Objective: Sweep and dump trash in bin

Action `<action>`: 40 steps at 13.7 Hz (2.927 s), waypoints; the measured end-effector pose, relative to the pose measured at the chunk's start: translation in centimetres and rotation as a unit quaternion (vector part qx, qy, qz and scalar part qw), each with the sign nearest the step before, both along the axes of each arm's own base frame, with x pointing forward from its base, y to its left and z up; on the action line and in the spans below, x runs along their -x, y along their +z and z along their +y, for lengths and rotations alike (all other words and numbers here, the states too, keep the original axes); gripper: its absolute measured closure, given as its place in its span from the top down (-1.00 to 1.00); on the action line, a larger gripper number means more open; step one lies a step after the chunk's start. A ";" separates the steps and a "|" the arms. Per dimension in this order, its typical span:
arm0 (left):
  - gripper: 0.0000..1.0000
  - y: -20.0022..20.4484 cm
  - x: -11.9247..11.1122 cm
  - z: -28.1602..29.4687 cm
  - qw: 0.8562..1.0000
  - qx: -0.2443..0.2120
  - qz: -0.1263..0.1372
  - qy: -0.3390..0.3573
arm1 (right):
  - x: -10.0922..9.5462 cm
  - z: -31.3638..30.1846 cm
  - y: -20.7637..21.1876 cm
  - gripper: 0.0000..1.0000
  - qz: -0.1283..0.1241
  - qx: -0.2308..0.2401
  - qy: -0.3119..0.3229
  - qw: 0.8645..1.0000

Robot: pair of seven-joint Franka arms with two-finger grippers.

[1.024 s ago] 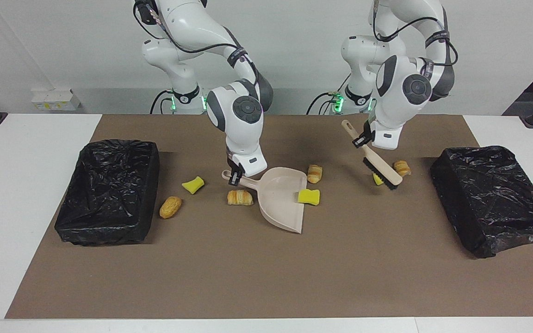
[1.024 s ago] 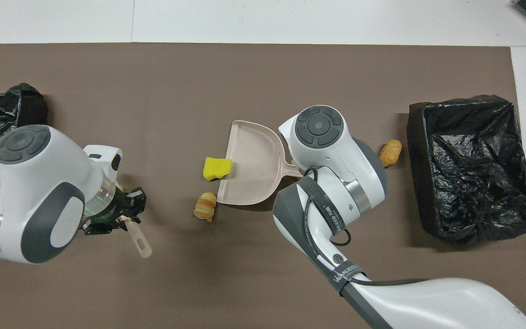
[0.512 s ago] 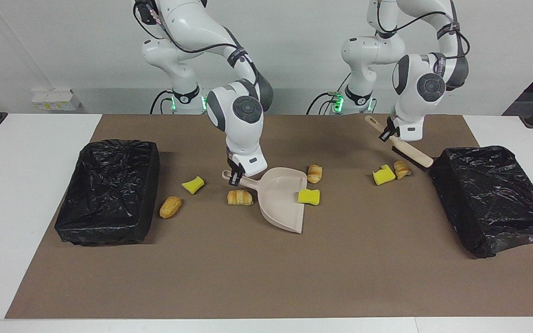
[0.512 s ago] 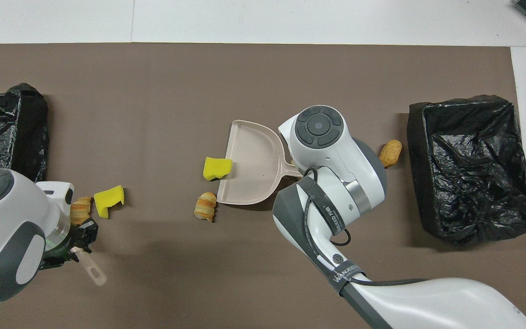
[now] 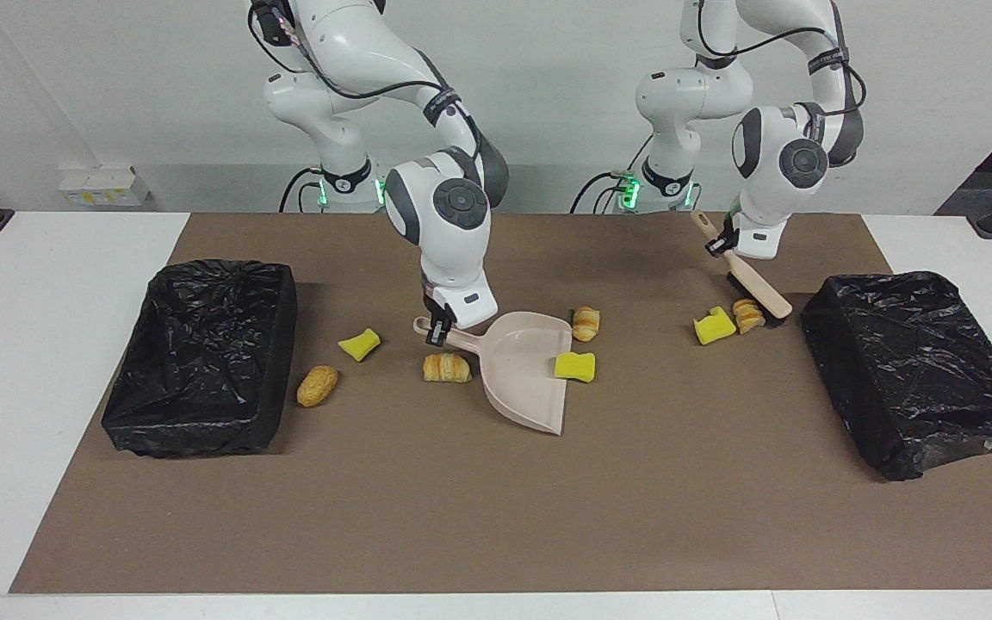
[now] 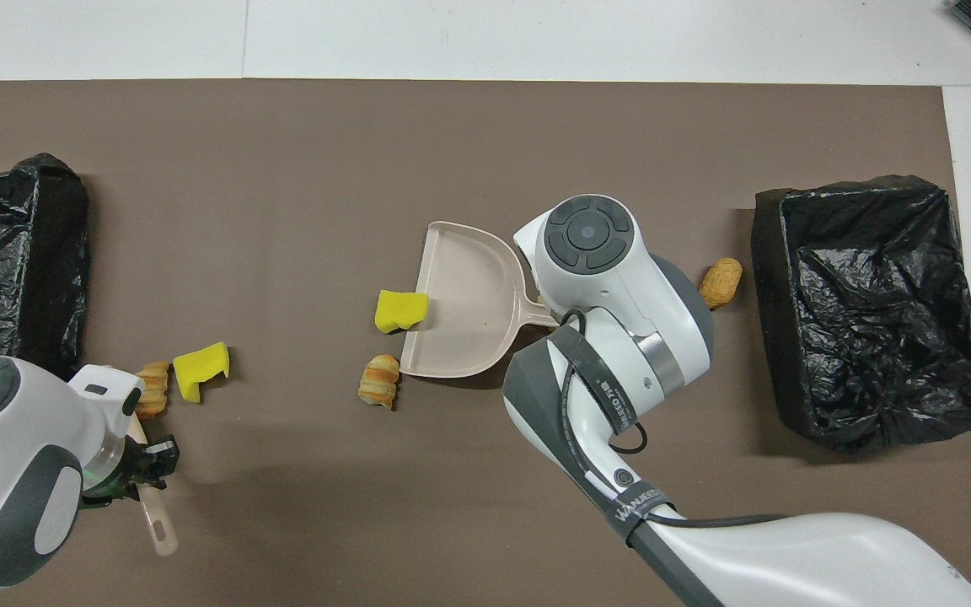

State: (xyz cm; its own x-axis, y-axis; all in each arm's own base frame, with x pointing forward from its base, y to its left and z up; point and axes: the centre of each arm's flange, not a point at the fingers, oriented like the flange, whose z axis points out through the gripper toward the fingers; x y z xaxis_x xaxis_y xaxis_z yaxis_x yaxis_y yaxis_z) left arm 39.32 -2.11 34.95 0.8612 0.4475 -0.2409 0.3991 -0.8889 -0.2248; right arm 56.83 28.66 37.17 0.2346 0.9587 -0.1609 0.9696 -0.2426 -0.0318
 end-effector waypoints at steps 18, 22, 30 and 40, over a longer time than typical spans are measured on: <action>-0.48 -0.4 -1.8 -25.3 0.976 0.197 -0.041 -0.081 | 2.1 2.6 -0.1 -0.34 0.009 0.000 0.061 0.998; -0.48 0.0 -2.0 -29.6 0.969 0.219 -0.052 -0.101 | 2.5 2.5 -0.1 -0.34 0.010 0.000 0.062 0.998; -0.48 7.0 -8.2 -30.5 0.961 0.255 -0.052 -0.092 | 1.6 0.8 -0.1 -0.34 0.010 -0.002 0.051 0.999; -0.48 8.4 -6.7 -27.4 0.970 0.230 -0.013 -0.073 | 1.0 -7.4 9.5 -0.34 0.051 -0.026 0.034 0.998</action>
State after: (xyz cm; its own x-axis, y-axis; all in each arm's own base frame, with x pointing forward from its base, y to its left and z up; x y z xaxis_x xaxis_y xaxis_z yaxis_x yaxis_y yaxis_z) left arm 46.03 -29.55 43.38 0.9155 0.1704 -0.3643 0.2616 -0.9403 0.2177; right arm 55.80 21.21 46.63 0.1530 0.9797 -0.1296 0.9749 -0.1711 -0.1424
